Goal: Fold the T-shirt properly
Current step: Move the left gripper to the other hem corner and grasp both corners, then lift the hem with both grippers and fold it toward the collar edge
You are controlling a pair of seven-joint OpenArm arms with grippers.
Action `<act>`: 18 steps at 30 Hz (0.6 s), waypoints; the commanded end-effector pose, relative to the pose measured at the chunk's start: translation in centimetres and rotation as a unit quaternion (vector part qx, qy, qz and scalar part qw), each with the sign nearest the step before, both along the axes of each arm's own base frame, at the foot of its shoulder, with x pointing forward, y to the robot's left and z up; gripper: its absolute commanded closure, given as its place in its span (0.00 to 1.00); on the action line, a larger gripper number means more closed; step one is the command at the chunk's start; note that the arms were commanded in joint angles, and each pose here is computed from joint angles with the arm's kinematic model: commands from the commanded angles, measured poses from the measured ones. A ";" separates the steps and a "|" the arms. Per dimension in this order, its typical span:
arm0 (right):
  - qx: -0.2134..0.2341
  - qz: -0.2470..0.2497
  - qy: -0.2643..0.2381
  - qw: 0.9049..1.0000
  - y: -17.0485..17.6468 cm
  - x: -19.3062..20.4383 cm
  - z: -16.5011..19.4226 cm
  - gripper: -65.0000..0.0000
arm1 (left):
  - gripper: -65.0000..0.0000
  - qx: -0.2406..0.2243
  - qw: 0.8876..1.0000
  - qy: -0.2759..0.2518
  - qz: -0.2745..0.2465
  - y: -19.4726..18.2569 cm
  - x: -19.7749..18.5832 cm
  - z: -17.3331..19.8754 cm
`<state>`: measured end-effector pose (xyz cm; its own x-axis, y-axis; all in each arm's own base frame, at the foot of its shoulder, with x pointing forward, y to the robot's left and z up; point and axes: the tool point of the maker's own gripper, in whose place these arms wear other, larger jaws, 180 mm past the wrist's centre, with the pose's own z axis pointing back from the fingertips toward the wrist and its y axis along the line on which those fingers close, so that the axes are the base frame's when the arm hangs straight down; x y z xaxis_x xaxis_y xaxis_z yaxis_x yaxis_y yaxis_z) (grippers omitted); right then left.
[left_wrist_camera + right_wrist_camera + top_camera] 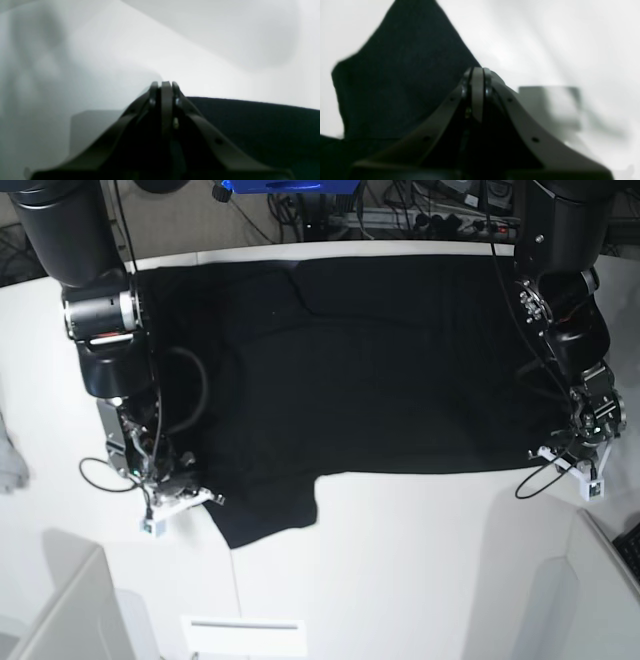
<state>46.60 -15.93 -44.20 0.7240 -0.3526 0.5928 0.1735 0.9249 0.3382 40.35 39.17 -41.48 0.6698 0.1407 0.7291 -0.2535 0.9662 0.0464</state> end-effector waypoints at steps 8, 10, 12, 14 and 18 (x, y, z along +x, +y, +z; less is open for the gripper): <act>-0.008 0.024 -0.037 0.999 0.2 0.5 3.3 1.00 | 1.00 0.047 0.998 -0.031 -0.009 2.0 -0.4 3.8; -0.005 0.036 -0.044 0.998 0.8 0.4 4.2 1.00 | 1.00 0.031 0.999 -0.040 -0.016 1.5 -0.3 4.5; -0.003 0.046 -0.044 0.998 1.3 0.3 4.7 1.00 | 1.00 0.023 0.999 -0.037 -0.014 1.6 -1.1 4.5; -0.001 0.056 -0.049 0.997 1.9 -0.1 5.1 1.00 | 1.00 0.025 0.999 -0.043 -0.014 1.7 -1.6 5.2; 0.004 0.069 -0.072 0.995 3.0 -0.8 6.2 1.00 | 1.00 0.039 0.998 -0.046 -0.021 1.5 -3.1 6.7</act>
